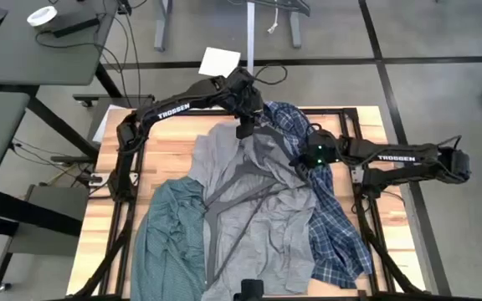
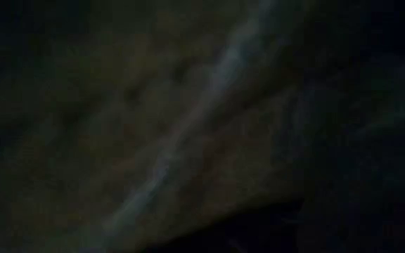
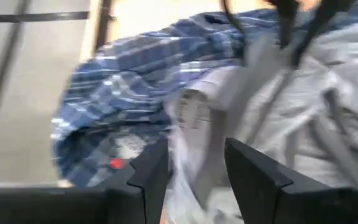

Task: Hang clothes
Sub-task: Put the gray t-shirt on the gray hanger

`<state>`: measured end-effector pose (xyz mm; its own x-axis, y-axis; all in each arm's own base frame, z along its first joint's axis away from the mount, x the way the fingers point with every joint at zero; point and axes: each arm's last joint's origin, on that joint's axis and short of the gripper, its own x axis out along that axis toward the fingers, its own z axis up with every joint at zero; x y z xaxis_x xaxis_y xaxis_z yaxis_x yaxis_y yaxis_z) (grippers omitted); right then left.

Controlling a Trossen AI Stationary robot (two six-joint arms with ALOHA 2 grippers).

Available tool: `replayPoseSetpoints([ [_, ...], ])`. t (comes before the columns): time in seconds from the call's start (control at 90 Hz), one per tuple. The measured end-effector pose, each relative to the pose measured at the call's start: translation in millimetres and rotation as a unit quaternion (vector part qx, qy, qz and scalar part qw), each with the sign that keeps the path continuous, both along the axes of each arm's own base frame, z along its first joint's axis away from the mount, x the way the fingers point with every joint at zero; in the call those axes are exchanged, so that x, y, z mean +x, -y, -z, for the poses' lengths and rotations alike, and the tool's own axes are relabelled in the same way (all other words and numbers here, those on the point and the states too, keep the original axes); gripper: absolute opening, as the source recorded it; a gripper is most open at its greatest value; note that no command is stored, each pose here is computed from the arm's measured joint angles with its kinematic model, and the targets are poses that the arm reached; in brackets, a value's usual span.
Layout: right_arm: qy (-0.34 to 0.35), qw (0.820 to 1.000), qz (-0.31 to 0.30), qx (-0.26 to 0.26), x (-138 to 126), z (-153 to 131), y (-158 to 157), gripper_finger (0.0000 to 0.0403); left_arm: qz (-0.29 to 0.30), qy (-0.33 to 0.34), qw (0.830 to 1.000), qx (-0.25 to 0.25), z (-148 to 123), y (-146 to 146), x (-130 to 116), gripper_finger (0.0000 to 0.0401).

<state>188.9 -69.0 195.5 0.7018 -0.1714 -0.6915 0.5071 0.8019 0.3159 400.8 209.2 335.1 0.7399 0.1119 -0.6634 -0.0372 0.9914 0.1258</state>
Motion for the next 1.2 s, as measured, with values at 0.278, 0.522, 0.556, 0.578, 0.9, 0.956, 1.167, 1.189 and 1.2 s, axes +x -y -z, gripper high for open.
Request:
replayPoseSetpoints([
  [0.278,0.000,1.000,-0.016,-0.003,0.1,-0.2,-0.6,0.0032,-0.014,-0.145,0.984,-0.107,22.2,-43.8,-69.4,0.0141],
  [0.522,0.000,1.000,-0.006,0.009,-0.3,0.3,-0.8,0.0032,0.047,-0.140,0.981,-0.123,76.0,-68.4,-91.2,0.0141],
  [0.556,0.000,1.000,-0.005,0.009,-0.3,0.3,-0.7,0.0032,0.063,-0.136,0.981,-0.119,80.1,-64.6,-88.5,0.0141],
  [0.578,0.000,1.000,-0.005,0.010,-0.3,0.3,-0.7,0.0032,0.073,-0.136,0.981,-0.115,83.0,-61.4,-85.9,0.0141],
  [0.9,-0.007,1.000,0.001,0.003,-1.0,0.8,-0.2,0.0032,0.126,-0.083,0.988,0.022,96.1,-20.9,-29.9,0.0141],
  [0.956,-0.008,1.000,0.001,0.002,-1.3,1.0,0.3,0.0032,0.120,-0.079,0.989,0.032,93.7,-15.3,-23.6,0.0141],
  [1.167,-0.012,1.000,-0.020,0.002,-2.0,1.7,-0.2,0.0032,0.080,-0.140,0.986,-0.034,70.7,-0.5,-30.1,0.0141],
  [1.189,-0.012,1.000,-0.021,0.002,-2.0,1.7,-0.2,0.0032,0.076,-0.141,0.986,-0.037,67.0,0.4,-31.1,0.0141],
  [1.2,-0.012,1.000,-0.021,0.003,-2.0,1.7,-0.3,0.0032,0.074,-0.140,0.987,-0.037,65.4,0.5,-31.4,0.0141],
])
